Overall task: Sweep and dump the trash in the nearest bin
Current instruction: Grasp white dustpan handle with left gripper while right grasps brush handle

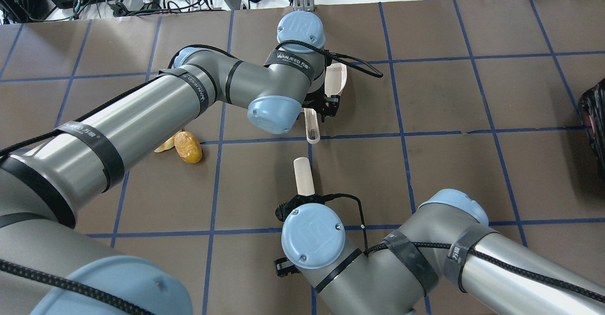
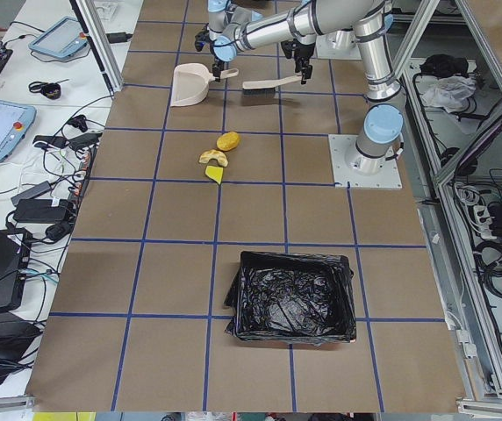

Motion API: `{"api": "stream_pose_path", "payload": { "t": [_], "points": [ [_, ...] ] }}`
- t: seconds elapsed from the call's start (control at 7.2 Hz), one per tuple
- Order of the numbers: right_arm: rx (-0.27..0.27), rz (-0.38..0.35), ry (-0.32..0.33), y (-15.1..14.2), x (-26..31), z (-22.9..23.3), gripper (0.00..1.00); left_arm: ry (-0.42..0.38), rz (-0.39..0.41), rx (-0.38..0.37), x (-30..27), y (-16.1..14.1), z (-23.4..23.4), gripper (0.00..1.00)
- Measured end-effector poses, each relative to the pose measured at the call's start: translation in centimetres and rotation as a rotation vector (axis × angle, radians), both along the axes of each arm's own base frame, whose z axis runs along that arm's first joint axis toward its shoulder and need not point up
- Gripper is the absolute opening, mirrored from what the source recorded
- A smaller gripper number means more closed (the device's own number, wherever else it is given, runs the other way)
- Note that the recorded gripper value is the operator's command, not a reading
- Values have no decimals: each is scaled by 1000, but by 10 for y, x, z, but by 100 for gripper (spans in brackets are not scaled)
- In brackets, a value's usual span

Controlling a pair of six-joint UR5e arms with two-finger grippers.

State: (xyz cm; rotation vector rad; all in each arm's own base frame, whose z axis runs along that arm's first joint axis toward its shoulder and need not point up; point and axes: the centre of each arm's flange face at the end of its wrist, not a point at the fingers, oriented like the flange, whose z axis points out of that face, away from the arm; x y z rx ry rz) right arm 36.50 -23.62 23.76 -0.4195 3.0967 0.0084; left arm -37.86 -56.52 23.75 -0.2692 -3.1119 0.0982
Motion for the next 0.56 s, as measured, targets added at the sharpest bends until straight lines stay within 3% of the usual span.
{"api": "stream_pose_path", "payload": {
  "t": [0.14, 0.28, 0.42, 0.56],
  "points": [
    [3, 1, 3, -1, 0, -2, 74, 0, -1, 1, 0, 0, 0, 47],
    [5, 3, 5, -2, 0, -4, 71, 0, -1, 1, 0, 0, 0, 19],
    [6, 5, 6, -3, 0, -4, 68, -1, -1, 4, 0, 1, -1, 0],
    [6, 6, 7, -4, -1, -4, 61, -3, 0, 10, 0, 1, -2, 0]
  ]
}}
